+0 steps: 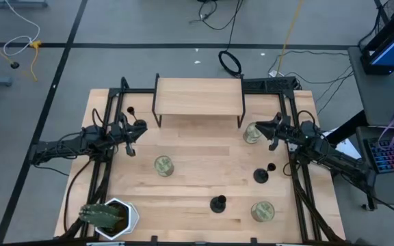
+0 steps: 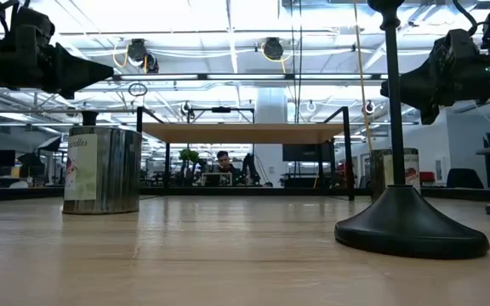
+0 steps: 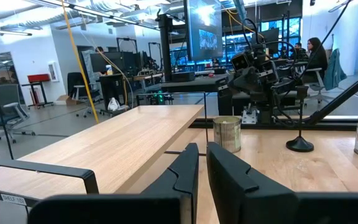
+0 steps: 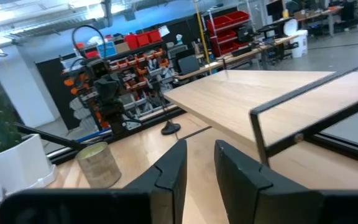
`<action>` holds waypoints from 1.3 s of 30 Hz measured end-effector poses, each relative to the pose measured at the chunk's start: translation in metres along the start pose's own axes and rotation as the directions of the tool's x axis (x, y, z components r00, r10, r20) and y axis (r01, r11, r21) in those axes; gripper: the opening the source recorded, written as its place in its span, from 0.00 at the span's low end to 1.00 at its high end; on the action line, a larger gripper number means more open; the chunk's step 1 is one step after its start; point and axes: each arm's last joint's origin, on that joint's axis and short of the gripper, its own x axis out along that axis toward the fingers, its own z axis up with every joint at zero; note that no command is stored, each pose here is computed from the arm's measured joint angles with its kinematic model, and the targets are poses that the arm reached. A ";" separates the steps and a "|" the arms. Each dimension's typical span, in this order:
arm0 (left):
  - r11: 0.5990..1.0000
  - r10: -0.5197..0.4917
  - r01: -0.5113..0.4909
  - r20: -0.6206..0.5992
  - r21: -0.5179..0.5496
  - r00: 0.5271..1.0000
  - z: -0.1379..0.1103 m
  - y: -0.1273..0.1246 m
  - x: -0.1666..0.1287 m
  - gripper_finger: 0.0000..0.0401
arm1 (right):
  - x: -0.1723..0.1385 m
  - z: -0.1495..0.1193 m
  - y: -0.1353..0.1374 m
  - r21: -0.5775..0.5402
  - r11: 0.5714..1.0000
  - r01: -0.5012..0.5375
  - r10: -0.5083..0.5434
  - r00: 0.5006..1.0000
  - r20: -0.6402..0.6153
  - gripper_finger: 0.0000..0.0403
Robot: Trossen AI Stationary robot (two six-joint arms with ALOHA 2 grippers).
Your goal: Pick & Place candle stick holders
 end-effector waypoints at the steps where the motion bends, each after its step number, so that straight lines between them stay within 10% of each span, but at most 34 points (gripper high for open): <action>1: 1.000 0.000 0.000 0.000 0.000 1.000 0.000 0.000 0.000 0.09 | 0.000 0.000 -0.001 -0.001 1.000 0.006 -0.006 1.000 0.001 0.18; 39: 1.000 0.000 0.000 0.000 0.000 1.000 0.000 0.000 0.000 0.09 | 0.000 0.000 -0.001 -0.001 1.000 0.012 -0.012 1.000 0.004 0.18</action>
